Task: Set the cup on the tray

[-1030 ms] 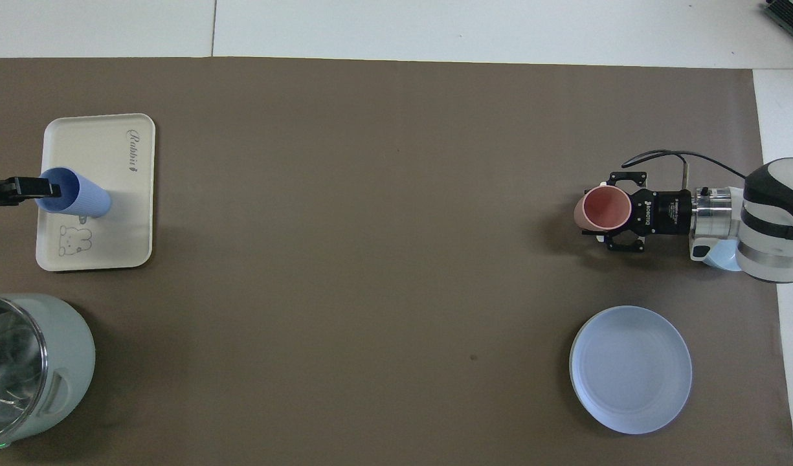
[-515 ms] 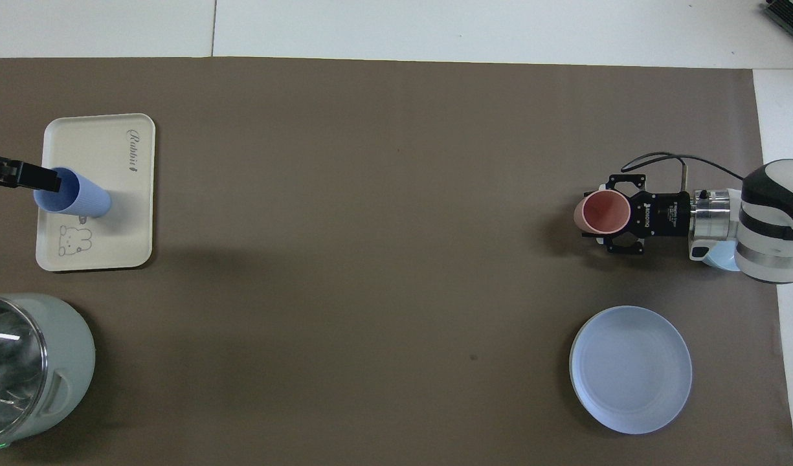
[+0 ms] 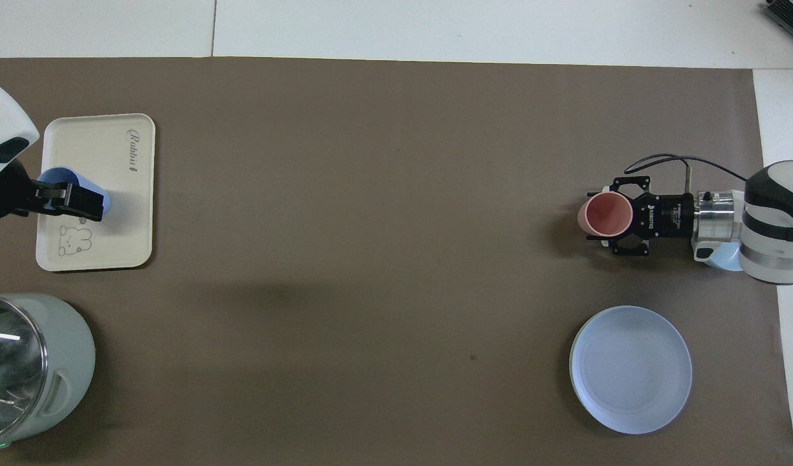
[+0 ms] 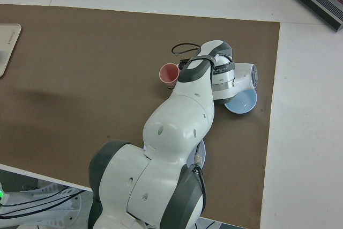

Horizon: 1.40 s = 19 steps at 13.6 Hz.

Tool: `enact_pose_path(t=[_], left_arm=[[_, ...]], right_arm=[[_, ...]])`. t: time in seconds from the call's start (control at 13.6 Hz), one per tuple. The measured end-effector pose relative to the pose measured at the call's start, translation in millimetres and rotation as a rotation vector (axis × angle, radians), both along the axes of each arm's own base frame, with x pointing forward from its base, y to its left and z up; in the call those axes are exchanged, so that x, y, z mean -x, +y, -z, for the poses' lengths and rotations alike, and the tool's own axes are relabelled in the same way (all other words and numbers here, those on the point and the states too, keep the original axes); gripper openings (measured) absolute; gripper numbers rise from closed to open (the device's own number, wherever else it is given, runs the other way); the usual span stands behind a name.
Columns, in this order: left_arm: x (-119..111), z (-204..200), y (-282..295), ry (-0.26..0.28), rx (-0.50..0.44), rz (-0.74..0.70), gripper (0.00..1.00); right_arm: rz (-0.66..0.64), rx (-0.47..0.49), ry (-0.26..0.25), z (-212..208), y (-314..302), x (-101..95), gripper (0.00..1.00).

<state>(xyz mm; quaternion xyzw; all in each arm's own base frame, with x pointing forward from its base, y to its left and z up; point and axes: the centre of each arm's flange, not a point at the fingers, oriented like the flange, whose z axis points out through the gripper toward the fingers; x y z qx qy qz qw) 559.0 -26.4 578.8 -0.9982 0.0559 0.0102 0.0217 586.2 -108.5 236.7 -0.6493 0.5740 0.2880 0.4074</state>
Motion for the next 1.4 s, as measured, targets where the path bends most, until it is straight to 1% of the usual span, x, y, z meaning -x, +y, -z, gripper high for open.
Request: enact_pose_path(t=[0.07,0.22,0.74,0.88,1.03,1.25,1.4], left_arm=[[0.3,0.4,5.3,0.005,0.012,-0.013,1.0],[0.2,0.5,12.9,0.007,0.023,-0.03,1.0],[4.4,-5.1,4.6,0.005,0.028,-0.018,1.0],[7.5,-9.5,-0.7,0.002,0.028,-0.009,1.0],[11.3,-12.3,-0.7,0.011,0.032,-0.01,1.0],[16.3,-17.1,2.1,0.019,0.043,-0.018,1.0],[23.2,-24.0,3.9,0.035,0.042,-0.014,1.0]], right_arm=[[-0.008,0.01,-0.001,0.1,-1.4,0.4,0.99],[-0.012,0.016,-0.004,-0.7,-2.3,0.0,1.0],[-0.046,0.089,-0.025,-16.5,-17.2,-0.6,1.0],[-0.048,0.137,-0.038,-22.5,-24.6,-1.3,1.0],[-0.055,0.18,-0.054,-30.8,-31.0,-1.9,1.0],[-0.102,0.325,-0.093,-50.3,-43.5,-4.0,1.0],[-0.145,0.414,-0.124,-68.8,-47.6,-5.5,1.0]])
